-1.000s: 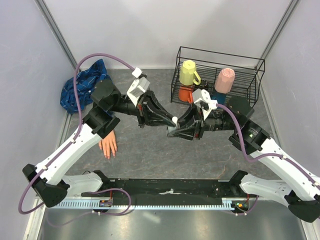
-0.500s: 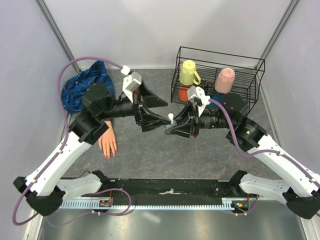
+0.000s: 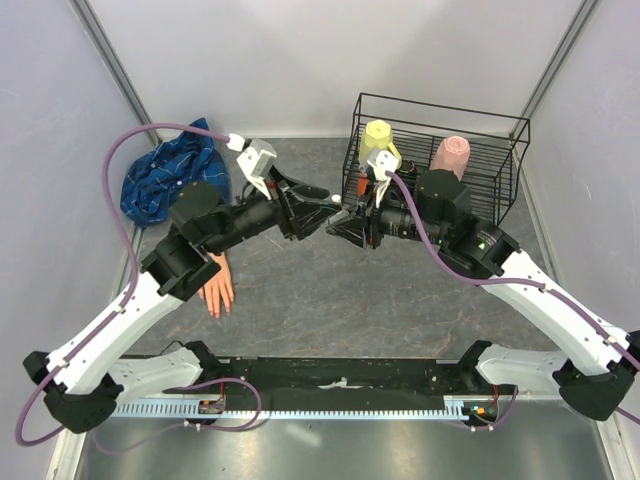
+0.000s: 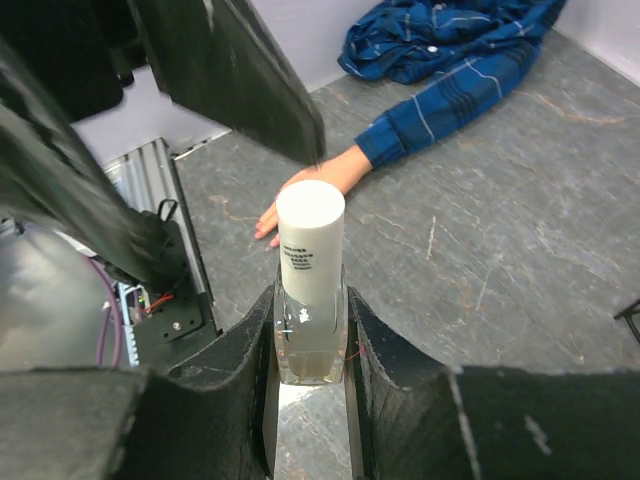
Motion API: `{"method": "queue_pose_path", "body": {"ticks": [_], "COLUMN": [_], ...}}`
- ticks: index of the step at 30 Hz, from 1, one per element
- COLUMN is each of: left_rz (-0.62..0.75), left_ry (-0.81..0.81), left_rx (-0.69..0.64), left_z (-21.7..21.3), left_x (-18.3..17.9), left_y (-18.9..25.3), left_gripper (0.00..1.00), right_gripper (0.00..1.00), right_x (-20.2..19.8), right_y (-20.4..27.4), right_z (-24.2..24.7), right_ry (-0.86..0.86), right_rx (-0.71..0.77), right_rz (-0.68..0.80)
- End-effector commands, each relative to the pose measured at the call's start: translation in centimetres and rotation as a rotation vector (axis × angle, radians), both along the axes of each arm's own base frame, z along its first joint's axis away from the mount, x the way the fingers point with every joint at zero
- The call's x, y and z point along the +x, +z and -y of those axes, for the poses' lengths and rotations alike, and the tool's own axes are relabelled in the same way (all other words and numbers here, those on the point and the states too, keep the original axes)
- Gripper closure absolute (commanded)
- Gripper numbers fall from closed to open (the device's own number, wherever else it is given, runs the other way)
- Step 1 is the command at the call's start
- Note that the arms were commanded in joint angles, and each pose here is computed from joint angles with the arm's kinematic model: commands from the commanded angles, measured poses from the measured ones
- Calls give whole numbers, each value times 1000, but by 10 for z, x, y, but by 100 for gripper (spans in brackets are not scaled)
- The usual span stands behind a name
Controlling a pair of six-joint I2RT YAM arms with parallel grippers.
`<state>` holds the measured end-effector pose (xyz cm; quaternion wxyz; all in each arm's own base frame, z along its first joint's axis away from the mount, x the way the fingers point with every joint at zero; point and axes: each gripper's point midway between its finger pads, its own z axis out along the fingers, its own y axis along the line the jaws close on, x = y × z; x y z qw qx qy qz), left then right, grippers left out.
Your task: Paint the nails
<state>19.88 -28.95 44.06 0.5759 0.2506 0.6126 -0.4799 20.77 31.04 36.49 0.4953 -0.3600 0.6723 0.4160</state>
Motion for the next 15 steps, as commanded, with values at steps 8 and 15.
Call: {"method": "queue_pose_path", "body": {"ticks": [8,15], "left_rz": [45,-41], "left_ry": [76,80], "left_rx": [-33,-14], "left_z": [10,17], "left_x": [14,18], "left_y": [9,-6], "left_gripper": [55,51], "right_gripper": [100,100], "right_x": [6,6], "right_y": [31,38], "right_z": [11,12], "right_ry": [-69,-76], "right_rx": [46,58], "right_rz": [74,79]}}
